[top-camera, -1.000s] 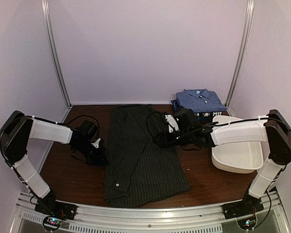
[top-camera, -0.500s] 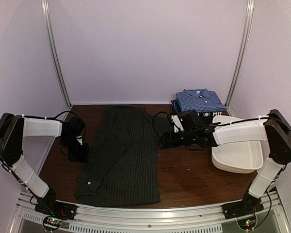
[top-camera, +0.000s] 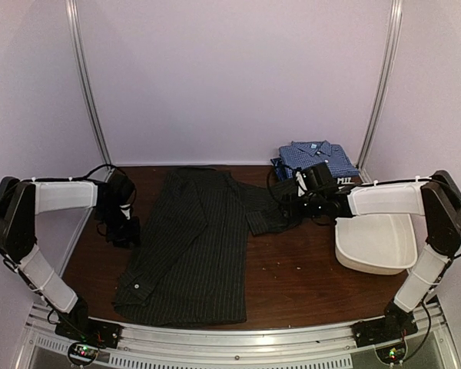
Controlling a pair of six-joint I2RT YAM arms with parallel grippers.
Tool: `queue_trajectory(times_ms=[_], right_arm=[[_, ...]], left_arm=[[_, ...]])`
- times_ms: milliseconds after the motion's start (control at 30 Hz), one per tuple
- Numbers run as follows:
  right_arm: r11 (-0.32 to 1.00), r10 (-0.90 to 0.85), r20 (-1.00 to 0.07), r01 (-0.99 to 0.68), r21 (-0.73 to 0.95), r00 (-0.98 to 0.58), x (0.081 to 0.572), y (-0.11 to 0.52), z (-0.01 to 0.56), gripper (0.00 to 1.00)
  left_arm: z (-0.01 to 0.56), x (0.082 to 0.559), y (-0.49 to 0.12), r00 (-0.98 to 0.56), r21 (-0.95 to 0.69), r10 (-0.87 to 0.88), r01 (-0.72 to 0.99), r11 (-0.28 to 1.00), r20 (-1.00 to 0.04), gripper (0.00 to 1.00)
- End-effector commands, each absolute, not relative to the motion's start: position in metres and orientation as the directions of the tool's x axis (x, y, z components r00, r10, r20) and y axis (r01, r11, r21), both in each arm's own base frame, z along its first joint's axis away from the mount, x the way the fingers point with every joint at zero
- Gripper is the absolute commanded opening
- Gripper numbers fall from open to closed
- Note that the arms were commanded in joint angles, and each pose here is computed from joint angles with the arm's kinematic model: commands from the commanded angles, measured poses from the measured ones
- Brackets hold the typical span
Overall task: Fold and stack the long sleeve shirts
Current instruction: Move the 1/3-folded shirt to the center of the board.
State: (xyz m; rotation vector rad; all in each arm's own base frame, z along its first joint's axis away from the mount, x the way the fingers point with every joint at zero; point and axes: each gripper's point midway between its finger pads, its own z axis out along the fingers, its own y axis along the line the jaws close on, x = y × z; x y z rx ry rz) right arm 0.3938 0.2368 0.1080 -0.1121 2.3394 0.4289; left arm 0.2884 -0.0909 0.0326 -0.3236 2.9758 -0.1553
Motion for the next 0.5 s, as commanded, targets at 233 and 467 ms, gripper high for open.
queue_trajectory(times_ms=[233,467], right_arm=[[0.932,-0.161,-0.696,-0.339,0.126,-0.7,0.396,0.294,0.099,0.64],[0.923,-0.258,-0.663,-0.382,0.045,-0.703,0.4,0.332,0.072,0.63]], left_arm=[[0.135,0.337,-0.121,-0.89,-0.346,-0.221,-0.077,0.935,-0.399,0.63],[0.192,0.35,-0.155,-0.822,-0.51,-0.246,0.061,0.858,-0.514,0.65]])
